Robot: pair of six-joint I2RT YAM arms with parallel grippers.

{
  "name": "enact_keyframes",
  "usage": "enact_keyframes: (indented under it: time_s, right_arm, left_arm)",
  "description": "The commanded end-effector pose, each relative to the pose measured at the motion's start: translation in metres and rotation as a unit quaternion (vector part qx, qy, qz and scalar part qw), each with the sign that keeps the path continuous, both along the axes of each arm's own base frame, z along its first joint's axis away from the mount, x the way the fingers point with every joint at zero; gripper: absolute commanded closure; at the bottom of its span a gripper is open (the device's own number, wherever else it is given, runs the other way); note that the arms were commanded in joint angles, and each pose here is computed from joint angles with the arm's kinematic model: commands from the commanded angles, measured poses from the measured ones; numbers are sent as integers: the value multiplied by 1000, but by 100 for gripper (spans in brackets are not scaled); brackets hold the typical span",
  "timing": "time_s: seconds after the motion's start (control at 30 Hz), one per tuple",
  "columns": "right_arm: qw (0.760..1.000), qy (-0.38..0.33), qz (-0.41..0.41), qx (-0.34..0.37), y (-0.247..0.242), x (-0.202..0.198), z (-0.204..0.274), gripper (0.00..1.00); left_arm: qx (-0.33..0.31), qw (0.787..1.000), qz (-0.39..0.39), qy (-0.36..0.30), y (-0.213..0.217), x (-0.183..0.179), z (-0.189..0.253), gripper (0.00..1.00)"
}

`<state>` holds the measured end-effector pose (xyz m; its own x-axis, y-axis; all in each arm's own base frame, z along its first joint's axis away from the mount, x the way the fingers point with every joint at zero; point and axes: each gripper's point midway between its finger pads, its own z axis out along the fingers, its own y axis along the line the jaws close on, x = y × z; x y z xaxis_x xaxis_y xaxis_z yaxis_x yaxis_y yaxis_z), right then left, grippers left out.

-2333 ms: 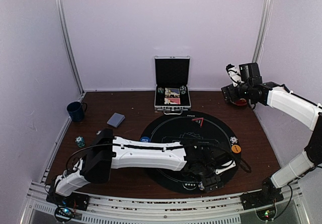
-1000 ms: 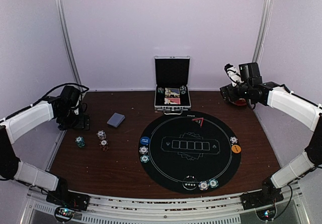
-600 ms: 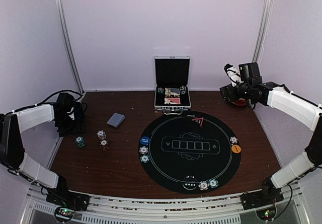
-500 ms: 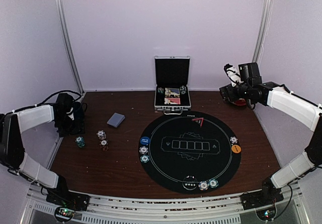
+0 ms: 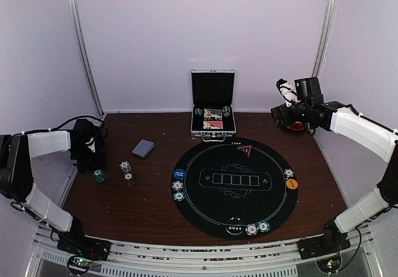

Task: Distribute texas hold em gaming equipment
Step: Pick up the pile of poker chips from the pile of poker chips.

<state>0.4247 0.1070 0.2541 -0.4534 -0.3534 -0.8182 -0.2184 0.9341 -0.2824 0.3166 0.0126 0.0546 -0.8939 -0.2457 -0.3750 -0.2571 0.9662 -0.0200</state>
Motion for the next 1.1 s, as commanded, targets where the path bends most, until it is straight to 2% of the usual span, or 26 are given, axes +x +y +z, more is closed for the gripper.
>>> enact_keyframes:
  time_s: [0.0,1.07]
  right_arm:
    - [1000,-11,5,4,1,-5,7,0]
    - [1000,-16,-2,1,-1,-5,9,0]
  left_arm:
    - [-5,1000,-7,7,-2,2,-10,23]
    - [-3,1000,-9,18,-1,-1,-16,47]
